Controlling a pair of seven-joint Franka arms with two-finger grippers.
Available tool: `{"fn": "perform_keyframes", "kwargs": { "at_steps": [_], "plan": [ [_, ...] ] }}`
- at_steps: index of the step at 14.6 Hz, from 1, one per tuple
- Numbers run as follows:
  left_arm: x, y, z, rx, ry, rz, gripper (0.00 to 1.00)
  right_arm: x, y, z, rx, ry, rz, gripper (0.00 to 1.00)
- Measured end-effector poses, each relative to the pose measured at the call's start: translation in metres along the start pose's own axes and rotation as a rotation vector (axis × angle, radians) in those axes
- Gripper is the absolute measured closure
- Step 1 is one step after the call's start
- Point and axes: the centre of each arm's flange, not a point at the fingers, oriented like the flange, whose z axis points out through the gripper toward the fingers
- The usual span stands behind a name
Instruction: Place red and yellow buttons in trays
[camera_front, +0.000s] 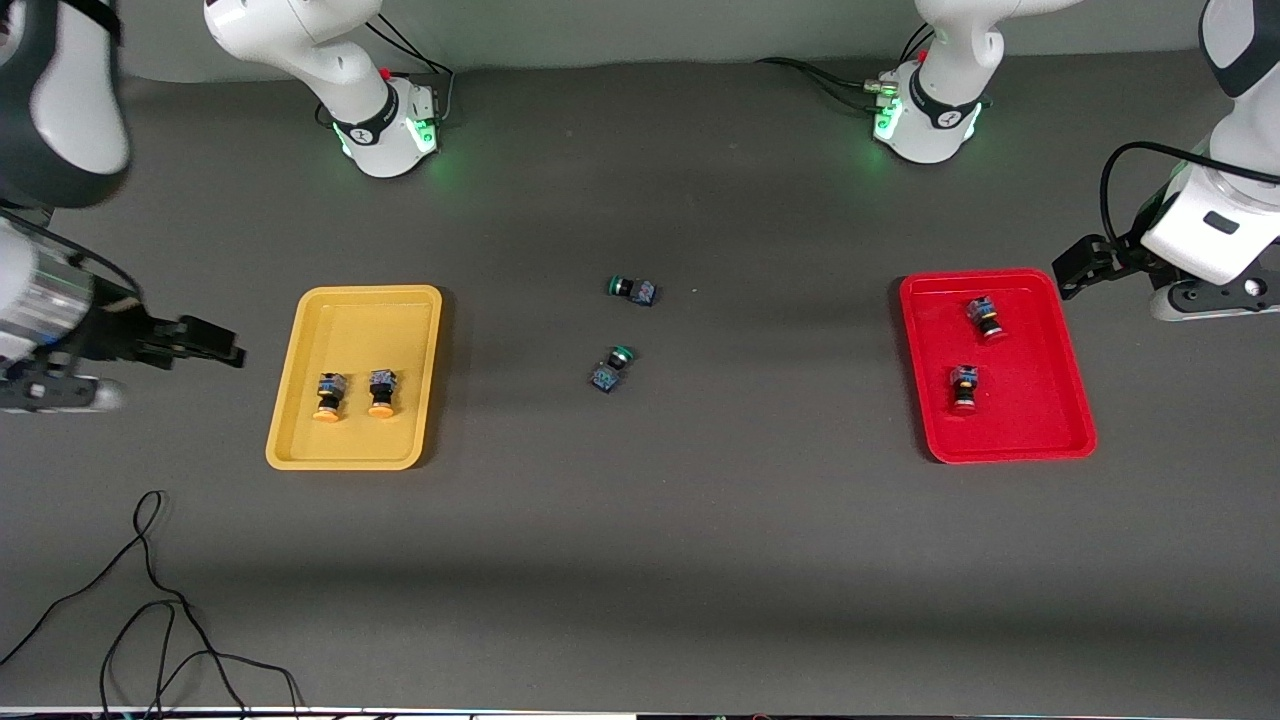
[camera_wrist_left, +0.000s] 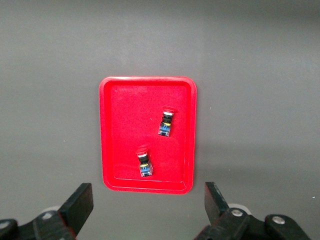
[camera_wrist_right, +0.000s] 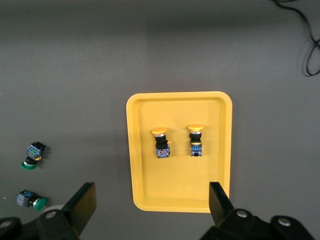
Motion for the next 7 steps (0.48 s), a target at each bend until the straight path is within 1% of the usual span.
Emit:
{"fn": "perform_keyframes", "kwargs": {
  "at_steps": [2, 3, 5, 7],
  "plan": [
    [0.002, 0.0, 0.002, -0.001, 0.002, 0.0, 0.0, -0.005, 0.016, -0.011, -0.013, 0.013, 0.01, 0.0],
    [0.004, 0.0, 0.004, -0.002, 0.003, 0.0, 0.0, -0.008, 0.02, -0.014, -0.014, 0.004, 0.012, 0.0],
    [0.009, -0.001, 0.014, -0.001, -0.011, 0.001, 0.0, -0.013, 0.029, -0.019, -0.011, 0.0, 0.022, 0.0],
    [0.017, -0.004, 0.029, -0.003, -0.03, -0.005, 0.0, -0.016, 0.037, -0.024, -0.01, 0.007, 0.036, 0.0]
  ]
}}
